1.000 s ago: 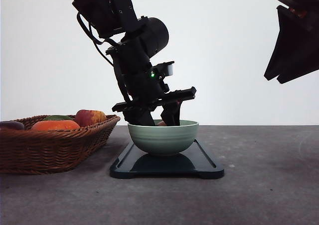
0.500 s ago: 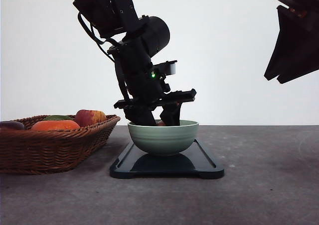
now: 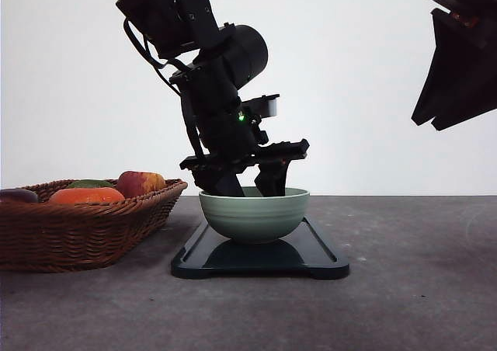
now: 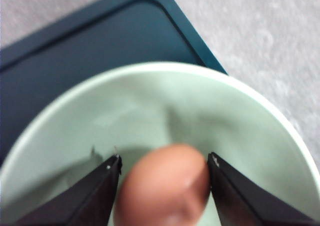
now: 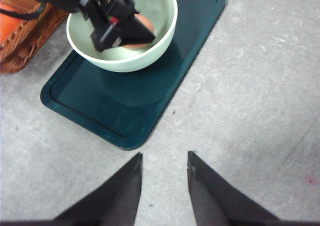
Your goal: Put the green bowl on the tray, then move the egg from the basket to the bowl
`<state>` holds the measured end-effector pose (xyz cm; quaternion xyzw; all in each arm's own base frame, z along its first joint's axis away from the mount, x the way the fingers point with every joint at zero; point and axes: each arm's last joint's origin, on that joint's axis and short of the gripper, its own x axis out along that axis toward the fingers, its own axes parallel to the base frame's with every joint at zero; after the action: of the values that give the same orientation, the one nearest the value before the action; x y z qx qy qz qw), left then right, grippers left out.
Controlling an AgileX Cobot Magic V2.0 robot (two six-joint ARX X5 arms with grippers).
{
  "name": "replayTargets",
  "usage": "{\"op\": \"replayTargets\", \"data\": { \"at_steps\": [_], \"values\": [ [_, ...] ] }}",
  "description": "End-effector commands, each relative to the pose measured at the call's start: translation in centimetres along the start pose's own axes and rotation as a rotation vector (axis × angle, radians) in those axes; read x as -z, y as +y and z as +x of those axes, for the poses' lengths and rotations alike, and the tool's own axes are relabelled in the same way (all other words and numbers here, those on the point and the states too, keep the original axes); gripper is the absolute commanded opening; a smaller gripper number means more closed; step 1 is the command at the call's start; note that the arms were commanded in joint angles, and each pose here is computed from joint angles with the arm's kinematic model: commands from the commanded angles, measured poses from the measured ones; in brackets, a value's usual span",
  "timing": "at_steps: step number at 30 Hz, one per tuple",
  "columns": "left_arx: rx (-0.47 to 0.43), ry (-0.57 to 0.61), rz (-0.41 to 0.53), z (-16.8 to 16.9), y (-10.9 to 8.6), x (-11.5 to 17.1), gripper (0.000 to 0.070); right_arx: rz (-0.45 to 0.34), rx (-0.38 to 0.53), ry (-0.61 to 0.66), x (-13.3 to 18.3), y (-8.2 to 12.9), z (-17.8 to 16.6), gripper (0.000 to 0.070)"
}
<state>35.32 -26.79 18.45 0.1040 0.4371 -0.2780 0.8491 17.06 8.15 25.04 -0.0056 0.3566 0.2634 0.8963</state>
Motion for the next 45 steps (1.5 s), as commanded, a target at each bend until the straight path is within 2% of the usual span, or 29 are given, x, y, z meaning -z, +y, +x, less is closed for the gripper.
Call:
{"op": "replayTargets", "data": {
  "at_steps": [1, 6, 12, 17, 26, 35, 39, 45],
  "values": [
    [0.003, -0.044, 0.012, -1.2, -0.3, -1.1, 0.0351, -0.011, -0.004, -0.005, -0.2, 0.1, 0.1, 0.0174],
    [-0.009, -0.075, -0.006, -4.9, 0.5, -2.1, 0.0351, -0.011, -0.004, -0.005, -0.2, 0.1, 0.1, 0.0174],
    [-0.023, -0.021, -0.028, -10.3, 1.6, -2.0, 0.0351, -0.012, -0.004, -0.005, -0.2, 0.1, 0.1, 0.0174],
    [0.035, -0.026, -0.047, -14.0, 2.0, -1.1, 0.0351, -0.012, -0.003, -0.005, -0.2, 0.1, 0.1, 0.0174],
    [0.033, -0.137, -0.123, -17.5, 2.8, 5.5, 0.0351, -0.012, -0.004, -0.005, -0.2, 0.1, 0.1, 0.0174],
    [-0.024, -0.246, -0.249, -22.1, 4.6, 12.2, 0.0351, -0.012, -0.004, -0.005, -0.2, 0.1, 0.1, 0.0174],
    [-0.060, -0.280, -0.289, -23.5, 5.3, 14.0, 0.0351, -0.011, -0.004, -0.004, -0.2, 0.1, 0.1, 0.0174],
    [-0.084, -0.329, -0.305, -24.7, 5.7, 14.4, 0.0349, -0.009, -0.003, 0.007, 0.0, 0.1, 0.1, 0.0175]
  ]
}}
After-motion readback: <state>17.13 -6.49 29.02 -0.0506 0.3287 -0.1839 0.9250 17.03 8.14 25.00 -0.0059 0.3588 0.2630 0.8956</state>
